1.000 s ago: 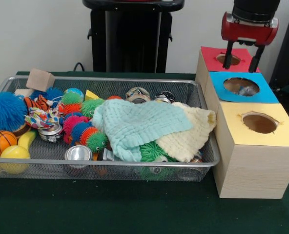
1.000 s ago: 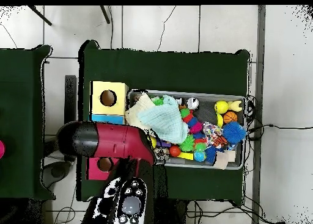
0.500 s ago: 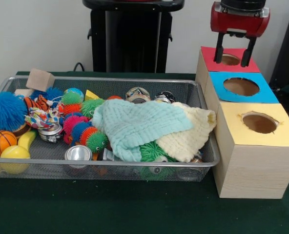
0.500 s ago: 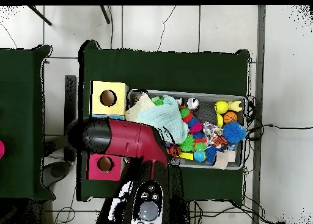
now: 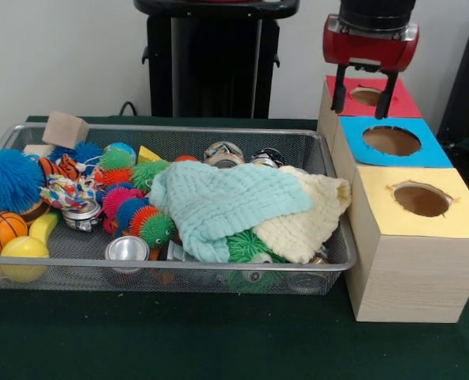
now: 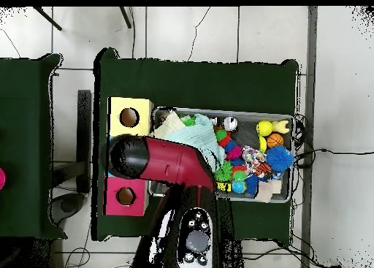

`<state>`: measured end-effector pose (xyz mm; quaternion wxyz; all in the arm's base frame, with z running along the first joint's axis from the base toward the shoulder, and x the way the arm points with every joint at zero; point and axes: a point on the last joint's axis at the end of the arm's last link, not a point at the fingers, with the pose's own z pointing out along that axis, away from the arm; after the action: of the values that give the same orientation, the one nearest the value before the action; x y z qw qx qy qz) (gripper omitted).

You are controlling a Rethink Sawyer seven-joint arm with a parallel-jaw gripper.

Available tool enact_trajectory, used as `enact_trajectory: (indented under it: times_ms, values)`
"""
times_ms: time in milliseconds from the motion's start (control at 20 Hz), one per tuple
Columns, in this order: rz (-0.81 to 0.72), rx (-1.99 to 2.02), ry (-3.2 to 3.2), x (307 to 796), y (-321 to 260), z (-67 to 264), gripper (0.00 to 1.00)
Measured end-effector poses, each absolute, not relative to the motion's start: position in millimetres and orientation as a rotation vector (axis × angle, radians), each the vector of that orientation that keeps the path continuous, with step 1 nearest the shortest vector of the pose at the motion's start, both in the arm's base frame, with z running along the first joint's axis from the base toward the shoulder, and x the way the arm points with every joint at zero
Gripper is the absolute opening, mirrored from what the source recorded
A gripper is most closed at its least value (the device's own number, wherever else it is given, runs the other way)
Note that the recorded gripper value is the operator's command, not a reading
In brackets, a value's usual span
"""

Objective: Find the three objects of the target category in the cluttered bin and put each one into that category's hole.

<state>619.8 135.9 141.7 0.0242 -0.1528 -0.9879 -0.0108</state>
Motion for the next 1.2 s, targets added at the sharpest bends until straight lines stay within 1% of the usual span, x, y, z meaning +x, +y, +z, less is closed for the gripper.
enact_trajectory:
  times_ms: [250, 350, 550, 750, 1200]
  values:
    - [-0.050, -0.530, -3.033, 624.8, 111.9, 133.9, 1.00]
    - [-0.049, -0.564, -3.021, 626.7, 90.3, 128.7, 1.00]
    - [-0.039, -0.593, -3.019, 628.3, 65.3, 125.3, 1.00]
    - [-0.032, -0.622, -3.017, 627.9, 34.1, 120.5, 1.00]
    - [-0.010, -0.647, -3.037, 621.2, -15.5, 107.5, 1.00]
